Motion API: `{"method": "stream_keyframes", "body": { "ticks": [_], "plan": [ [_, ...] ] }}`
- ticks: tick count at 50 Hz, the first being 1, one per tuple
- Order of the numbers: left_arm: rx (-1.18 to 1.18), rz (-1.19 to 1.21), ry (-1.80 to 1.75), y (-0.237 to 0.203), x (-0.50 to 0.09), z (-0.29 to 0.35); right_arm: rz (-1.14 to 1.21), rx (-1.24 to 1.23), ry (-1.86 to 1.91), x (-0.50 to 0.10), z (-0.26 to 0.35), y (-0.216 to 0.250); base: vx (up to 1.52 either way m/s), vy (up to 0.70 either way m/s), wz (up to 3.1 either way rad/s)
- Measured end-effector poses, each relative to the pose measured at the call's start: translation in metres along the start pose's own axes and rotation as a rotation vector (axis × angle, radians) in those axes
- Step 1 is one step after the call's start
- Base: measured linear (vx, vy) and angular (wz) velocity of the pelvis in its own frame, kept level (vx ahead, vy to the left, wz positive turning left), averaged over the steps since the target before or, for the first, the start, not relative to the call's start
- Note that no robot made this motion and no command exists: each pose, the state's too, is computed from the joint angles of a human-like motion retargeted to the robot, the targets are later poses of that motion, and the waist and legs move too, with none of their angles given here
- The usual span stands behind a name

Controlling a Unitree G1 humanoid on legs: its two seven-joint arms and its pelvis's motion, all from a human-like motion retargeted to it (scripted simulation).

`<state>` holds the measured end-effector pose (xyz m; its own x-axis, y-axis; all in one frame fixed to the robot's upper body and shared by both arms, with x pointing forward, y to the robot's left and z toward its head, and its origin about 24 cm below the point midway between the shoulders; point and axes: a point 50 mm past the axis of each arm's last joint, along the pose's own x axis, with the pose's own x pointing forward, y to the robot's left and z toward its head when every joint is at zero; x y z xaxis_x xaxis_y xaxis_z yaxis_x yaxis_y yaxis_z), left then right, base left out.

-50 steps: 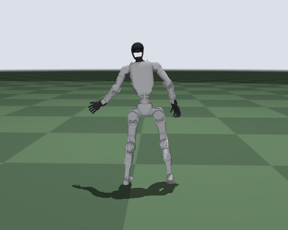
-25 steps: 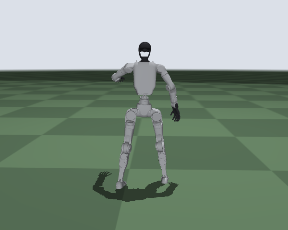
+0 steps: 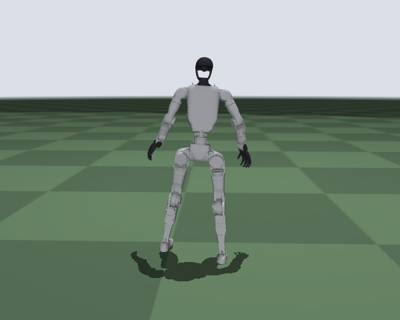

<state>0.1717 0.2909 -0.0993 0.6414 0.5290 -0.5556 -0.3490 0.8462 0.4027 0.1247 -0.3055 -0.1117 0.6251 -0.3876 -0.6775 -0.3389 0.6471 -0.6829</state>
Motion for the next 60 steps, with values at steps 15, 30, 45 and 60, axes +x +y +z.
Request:
{"method": "stream_keyframes", "body": {
  "ticks": [15,30,45,60],
  "plan": [
    [-1.761,0.351,-0.389,0.109,-0.010,0.061,0.069,0.032,-0.023,0.015,0.048,0.000,0.34,0.21,-0.17],
    [-0.254,0.437,-1.653,0.141,-0.180,0.353,0.282,-0.026,0.016,0.002,0.008,0.002,0.30,0.16,0.22],
    [1.374,0.034,-0.999,-0.077,-0.034,0.333,0.260,0.033,0.185,-0.014,-0.046,0.011,0.35,-0.14,0.41],
    [0.473,0.038,-0.504,-0.006,0.007,0.111,-0.030,0.021,-0.003,-0.007,-0.013,-0.033,0.36,-0.22,-0.45]
  ]
}}
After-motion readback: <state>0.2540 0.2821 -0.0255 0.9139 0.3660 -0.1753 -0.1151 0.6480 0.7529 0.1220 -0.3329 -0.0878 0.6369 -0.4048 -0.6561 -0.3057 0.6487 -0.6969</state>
